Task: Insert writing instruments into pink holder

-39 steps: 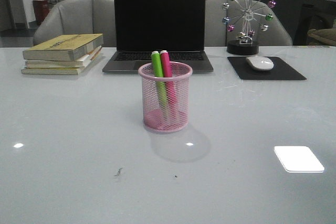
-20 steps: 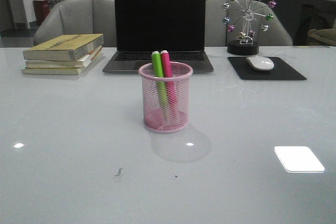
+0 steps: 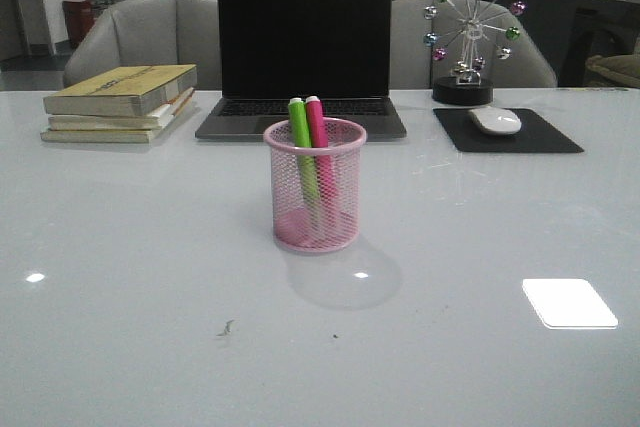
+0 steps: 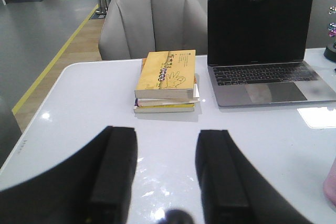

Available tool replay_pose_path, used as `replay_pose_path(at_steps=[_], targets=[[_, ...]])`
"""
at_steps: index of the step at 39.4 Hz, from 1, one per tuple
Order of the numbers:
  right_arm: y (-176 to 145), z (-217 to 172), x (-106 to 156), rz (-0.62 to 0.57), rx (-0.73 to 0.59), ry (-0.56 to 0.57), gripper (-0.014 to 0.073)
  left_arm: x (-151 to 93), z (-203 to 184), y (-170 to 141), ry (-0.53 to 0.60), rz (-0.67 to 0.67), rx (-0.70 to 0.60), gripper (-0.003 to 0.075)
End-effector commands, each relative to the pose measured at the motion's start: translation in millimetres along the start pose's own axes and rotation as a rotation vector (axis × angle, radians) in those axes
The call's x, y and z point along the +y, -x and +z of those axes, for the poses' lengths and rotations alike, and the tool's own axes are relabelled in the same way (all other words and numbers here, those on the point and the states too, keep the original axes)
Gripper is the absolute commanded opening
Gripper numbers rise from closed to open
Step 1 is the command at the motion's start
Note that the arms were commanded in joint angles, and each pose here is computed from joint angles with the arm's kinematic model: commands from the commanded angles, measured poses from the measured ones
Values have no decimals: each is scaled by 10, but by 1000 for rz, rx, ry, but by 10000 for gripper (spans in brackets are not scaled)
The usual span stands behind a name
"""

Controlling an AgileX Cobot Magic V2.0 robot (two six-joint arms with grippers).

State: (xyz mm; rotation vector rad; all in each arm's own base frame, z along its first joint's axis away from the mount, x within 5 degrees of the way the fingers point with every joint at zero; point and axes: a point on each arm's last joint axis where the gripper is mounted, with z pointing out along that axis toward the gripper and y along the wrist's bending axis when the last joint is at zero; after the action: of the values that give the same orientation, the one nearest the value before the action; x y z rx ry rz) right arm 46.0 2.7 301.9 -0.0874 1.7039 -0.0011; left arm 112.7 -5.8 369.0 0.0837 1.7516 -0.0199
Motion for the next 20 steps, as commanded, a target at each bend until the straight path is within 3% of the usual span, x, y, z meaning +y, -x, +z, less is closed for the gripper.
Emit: replay_pose_path(at_steps=[1, 20], targets=[[48, -37, 1, 2, -112, -1, 50, 5, -36, 160, 5, -6, -108, 350], [-538, 38, 36, 44, -199, 4, 50, 5, -36, 160, 5, -6, -108, 350]])
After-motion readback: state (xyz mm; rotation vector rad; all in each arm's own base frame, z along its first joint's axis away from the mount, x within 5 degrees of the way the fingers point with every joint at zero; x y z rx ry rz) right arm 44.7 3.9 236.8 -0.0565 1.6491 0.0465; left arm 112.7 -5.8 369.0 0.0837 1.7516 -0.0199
